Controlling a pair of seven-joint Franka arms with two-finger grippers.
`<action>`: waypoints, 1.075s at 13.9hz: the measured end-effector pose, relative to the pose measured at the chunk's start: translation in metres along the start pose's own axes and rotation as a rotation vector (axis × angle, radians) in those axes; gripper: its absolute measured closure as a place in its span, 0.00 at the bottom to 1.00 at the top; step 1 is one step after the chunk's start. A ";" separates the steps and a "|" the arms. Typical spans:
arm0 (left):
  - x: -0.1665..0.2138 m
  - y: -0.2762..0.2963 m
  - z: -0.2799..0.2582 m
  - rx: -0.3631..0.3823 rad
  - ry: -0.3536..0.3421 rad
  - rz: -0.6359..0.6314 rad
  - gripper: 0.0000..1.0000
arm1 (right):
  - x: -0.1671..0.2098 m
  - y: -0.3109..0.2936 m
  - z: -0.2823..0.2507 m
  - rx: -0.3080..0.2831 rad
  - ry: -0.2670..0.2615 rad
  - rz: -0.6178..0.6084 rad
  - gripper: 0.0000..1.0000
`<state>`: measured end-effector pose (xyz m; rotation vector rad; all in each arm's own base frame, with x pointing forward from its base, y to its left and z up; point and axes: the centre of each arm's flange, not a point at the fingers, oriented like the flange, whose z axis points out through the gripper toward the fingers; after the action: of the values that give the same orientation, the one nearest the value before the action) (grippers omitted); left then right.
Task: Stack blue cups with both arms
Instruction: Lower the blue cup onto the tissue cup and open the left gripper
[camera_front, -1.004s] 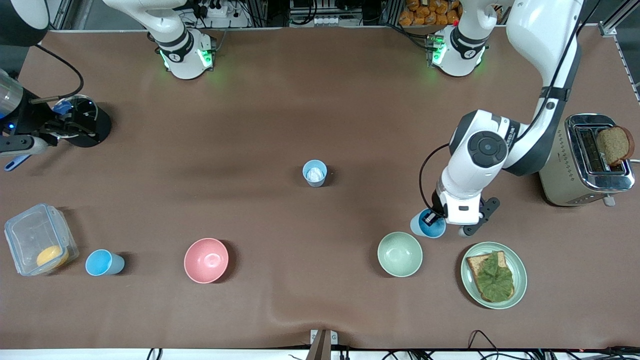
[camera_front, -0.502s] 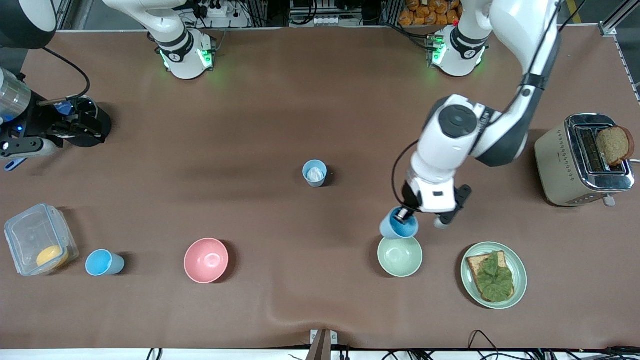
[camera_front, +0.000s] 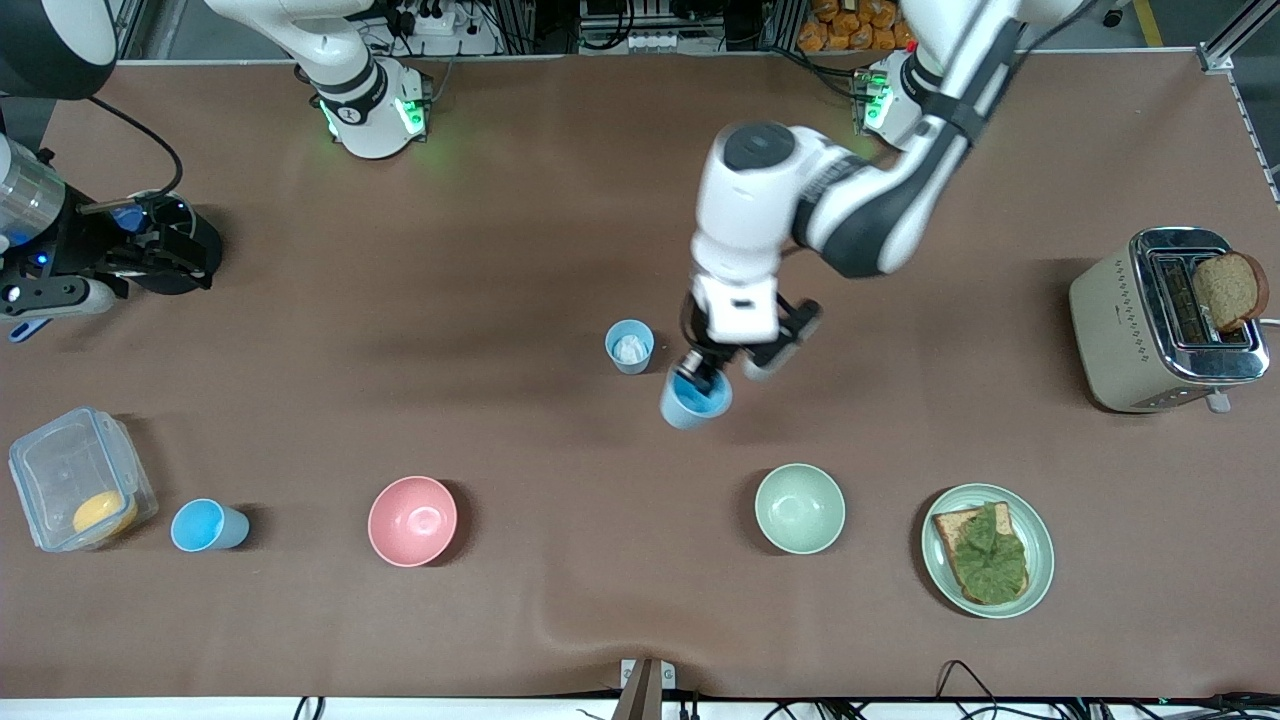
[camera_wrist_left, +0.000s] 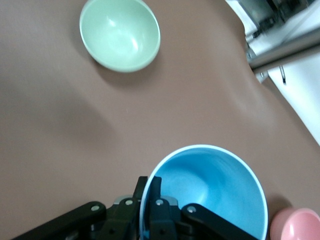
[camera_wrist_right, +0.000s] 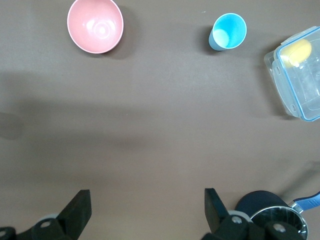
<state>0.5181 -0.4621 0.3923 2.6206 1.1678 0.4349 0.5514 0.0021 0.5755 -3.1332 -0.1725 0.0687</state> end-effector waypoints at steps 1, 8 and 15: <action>-0.021 -0.001 -0.002 -0.003 -0.001 0.013 0.95 | 0.000 0.000 0.000 0.000 0.000 0.000 0.00; -0.083 -0.024 0.025 0.114 -0.002 0.090 0.95 | 0.000 -0.001 0.000 0.000 0.000 -0.001 0.00; -0.127 -0.049 0.058 0.203 -0.011 0.142 0.95 | 0.000 -0.001 0.000 0.000 -0.001 -0.002 0.00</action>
<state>0.4248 -0.5314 0.3000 2.8893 1.0777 0.3429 0.5515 0.0033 0.5750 -3.1330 -0.1759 0.0710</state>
